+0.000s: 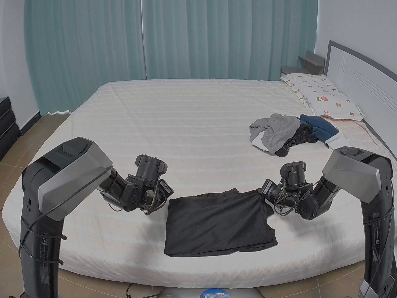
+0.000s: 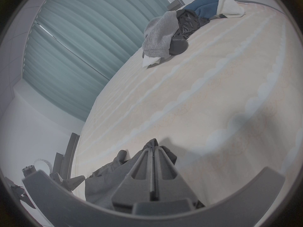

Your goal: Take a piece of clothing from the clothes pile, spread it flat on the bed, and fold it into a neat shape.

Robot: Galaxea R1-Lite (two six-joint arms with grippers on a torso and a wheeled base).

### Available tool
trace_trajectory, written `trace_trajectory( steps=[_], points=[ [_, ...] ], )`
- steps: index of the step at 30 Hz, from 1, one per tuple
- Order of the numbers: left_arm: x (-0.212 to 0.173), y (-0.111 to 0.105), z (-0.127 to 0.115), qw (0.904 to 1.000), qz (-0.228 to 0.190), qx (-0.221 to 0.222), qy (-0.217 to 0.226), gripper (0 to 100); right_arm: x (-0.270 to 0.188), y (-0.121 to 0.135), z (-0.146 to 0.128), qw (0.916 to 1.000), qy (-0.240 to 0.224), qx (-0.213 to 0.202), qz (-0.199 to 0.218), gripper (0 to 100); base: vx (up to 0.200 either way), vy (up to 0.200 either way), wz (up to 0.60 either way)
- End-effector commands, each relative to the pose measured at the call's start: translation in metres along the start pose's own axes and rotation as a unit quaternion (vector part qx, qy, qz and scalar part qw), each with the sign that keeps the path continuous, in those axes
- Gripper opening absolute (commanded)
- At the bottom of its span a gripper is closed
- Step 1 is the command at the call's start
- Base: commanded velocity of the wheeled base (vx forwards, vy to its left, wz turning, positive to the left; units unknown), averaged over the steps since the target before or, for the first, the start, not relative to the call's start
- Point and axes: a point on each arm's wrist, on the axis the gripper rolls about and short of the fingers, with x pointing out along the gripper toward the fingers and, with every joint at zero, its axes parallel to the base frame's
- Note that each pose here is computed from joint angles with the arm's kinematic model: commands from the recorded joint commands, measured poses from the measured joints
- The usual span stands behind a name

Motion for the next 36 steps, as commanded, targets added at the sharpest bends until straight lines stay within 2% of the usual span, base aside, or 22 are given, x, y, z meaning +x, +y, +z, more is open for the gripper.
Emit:
trace_trajectory(
  steps=[1, 3, 4, 9, 11, 16, 19, 23, 26, 36],
  points=[
    [0.0, -0.001, -0.001, 1.0, -0.001, 0.001, 0.0, 0, 0.002, -0.002, -0.002, 1.0, 0.003, 0.0, -0.003, 0, 0.0, 0.0, 0.0],
    [-0.001, 0.0, 0.0, 1.0, 0.0, -0.001, 0.0, 0, 0.002, -0.002, -0.003, 1.0, 0.004, 0.0, -0.003, 0, 0.0, 0.0, 0.0],
    [-0.001, -0.001, 0.0, 1.0, -0.001, -0.001, -0.001, 0, 0.001, -0.002, -0.004, 1.0, 0.005, 0.0, -0.003, 100, 0.0, 0.0, 0.0],
    [-0.002, 0.0, 0.003, 1.0, -0.002, -0.004, -0.001, 0, -0.007, 0.003, 0.002, 0.9999, -0.005, 0.011, 0.006, 100, 0.0, 0.0, 0.0],
    [-0.001, 0.003, 0.002, 0.9999, -0.005, -0.006, 0.015, 0, -0.032, 0.009, 0.012, 0.9995, -0.012, 0.027, 0.009, 100, 0.0, 0.0, 0.0],
    [-0.006, 0.005, 0.003, 0.9994, -0.012, -0.01, 0.031, 0, -0.071, 0.01, 0.01, 0.9996, 0.006, 0.025, 0.007, 100, 0.0, 0.0, 0.0],
    [-0.006, 0.007, 0.001, 0.9993, -0.009, -0.01, 0.036, 0, -0.099, 0.003, -0.008, 0.9979, 0.062, 0.015, 0.012, 100, 0.0, 0.0, 0.0],
    [-0.008, 0.011, -0.001, 0.9991, -0.005, -0.007, 0.041, 0, -0.115, -0.011, -0.027, 0.9929, 0.116, -0.027, 0.009, 100, 0.0, 0.0, 0.0],
    [-0.009, 0.01, 0.001, 0.9987, -0.012, -0.008, 0.049, 0, -0.116, -0.018, -0.035, 0.9901, 0.134, -0.04, 0.0, 100, 0.0, 0.0, 0.0],
    [-0.016, 0.012, 0.009, 0.997, -0.029, -0.017, 0.07, 0, -0.116, -0.004, -0.048, 0.9856, 0.158, -0.052, 0.028, 100, 0.0, 0.0, 0.0]
  ],
)
